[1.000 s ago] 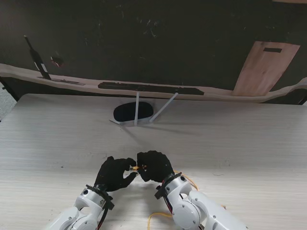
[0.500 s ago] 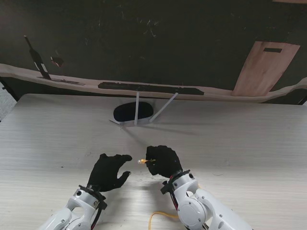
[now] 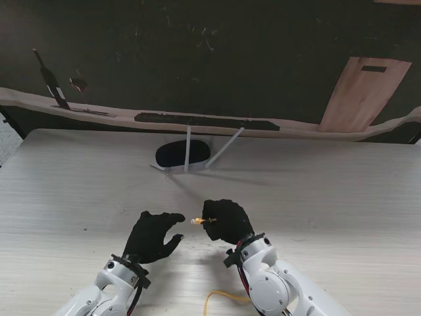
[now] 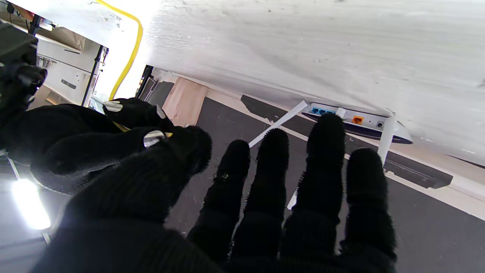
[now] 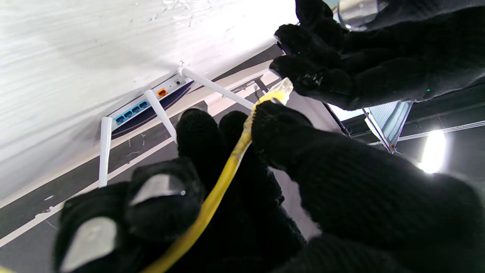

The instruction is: Untangle the Ethernet cable and plug it into the router

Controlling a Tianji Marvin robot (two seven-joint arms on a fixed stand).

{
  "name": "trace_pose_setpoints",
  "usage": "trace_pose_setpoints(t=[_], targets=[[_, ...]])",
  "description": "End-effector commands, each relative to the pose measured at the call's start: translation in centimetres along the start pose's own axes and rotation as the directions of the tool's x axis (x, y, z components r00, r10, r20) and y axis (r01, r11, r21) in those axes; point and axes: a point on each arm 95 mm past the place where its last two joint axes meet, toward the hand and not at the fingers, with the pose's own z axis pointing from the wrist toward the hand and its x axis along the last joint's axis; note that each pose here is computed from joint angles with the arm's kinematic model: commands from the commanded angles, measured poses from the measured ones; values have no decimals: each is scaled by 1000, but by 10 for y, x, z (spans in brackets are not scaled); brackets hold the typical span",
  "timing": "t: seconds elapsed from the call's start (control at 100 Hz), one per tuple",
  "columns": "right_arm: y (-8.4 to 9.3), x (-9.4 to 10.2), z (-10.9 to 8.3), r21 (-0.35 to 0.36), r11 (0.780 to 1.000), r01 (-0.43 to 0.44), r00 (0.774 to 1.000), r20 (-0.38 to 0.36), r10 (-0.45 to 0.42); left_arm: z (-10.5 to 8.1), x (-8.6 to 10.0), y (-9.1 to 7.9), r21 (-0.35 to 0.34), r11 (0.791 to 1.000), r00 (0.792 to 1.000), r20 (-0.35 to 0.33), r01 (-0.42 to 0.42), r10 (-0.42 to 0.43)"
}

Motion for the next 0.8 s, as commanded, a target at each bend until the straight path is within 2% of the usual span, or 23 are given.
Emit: trace_pose_setpoints(t=[0.0,0.15,0.25,0.36,0.61,0.79], targets=[[1,1,-4,13,1000,2,1000,-9,-2,-5,3,-7,-19,1000,1000,7,-11,11],[9,-2,-6,0,1000,6,1000,-16,-6,-19,-3,-19,-53,995,994,66,-83,86],[14,-4,-6,-12,1000,-3,1000,-24,2,-26,-9,-23,-66,993,983,151,-95,104],[17,-7,-7,-20,1000,-15,999,-28,14,-28,-17,-22,-73,990,960,245,-121,135],[17,-14,-10,-33,998,-47,999,-12,47,-13,-35,-15,-14,991,909,397,-132,127],[16,-16,-10,-24,998,-59,998,-8,59,5,-52,-10,65,993,876,479,-94,52]])
